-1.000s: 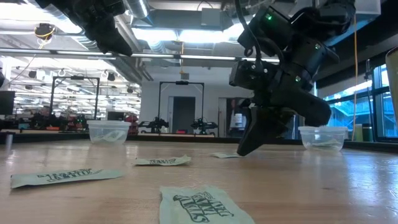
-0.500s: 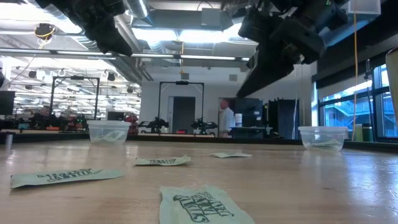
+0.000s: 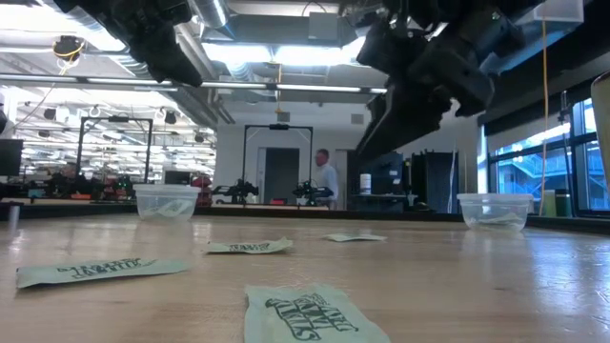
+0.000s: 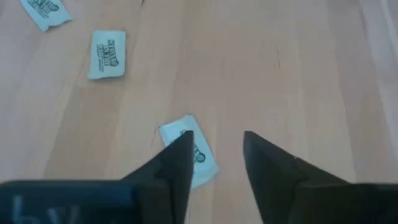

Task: Pick and place Stevia / Truvia into bins
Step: Put the stevia packet into the right transparent container

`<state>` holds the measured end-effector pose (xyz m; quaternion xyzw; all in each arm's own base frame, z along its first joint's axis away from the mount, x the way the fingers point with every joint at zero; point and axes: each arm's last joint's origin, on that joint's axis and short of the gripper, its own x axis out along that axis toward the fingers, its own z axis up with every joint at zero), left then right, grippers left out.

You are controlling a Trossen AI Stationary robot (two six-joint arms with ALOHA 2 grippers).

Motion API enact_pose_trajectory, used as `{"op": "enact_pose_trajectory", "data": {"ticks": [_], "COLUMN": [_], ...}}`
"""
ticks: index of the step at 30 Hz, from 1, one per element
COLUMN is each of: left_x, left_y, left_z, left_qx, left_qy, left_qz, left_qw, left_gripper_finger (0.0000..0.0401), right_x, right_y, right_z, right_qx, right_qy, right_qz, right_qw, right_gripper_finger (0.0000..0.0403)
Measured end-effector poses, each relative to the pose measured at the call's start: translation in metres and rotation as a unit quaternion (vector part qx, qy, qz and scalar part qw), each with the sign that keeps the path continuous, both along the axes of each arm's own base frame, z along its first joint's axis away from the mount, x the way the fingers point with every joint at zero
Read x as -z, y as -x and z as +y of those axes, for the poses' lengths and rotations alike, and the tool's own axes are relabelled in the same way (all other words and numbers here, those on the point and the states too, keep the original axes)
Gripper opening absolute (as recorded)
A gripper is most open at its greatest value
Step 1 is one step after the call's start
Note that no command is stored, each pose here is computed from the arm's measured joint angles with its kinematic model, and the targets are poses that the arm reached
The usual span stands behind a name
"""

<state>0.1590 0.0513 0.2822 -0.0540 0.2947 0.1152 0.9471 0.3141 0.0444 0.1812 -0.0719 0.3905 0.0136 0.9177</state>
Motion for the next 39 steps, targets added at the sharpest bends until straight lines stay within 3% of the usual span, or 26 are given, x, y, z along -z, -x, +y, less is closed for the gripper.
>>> {"op": "enact_pose_trajectory", "data": {"ticks": [4,9,16,24,39], "left_x": [0.000,0.001,0.001,0.001,0.001], "left_y": [0.000,0.001,0.001,0.001,0.001], "left_z": [0.000,0.000,0.000,0.000,0.000], "left_qx": [0.000,0.002,0.002,0.002,0.002], "left_qy": [0.001,-0.001,-0.001,-0.001,-0.001], "left_qz": [0.002,0.006,0.006,0.006,0.008], "left_qw": [1.000,1.000,1.000,1.000,1.000], "left_gripper_finger": [0.0086,0.0086,0.0086,0.0086,0.0086], "right_x": [0.016,0.044,0.060,0.065,0.083], "right_y": [-0.005,-0.012,-0.015,-0.017,-0.023], "right_z": [0.002,0.003,0.001,-0.011,-0.014], "right_qx": [-0.015,-0.024,-0.018,-0.006,-0.013], "right_qy": [0.014,0.023,0.021,-0.028,-0.042], "right_qz": [0.019,0.052,0.071,0.083,0.094], "right_qw": [1.000,0.998,0.997,0.996,0.995], "right_gripper_finger": [0.0168,0.0175,0.0146,0.0106,0.0084]}}
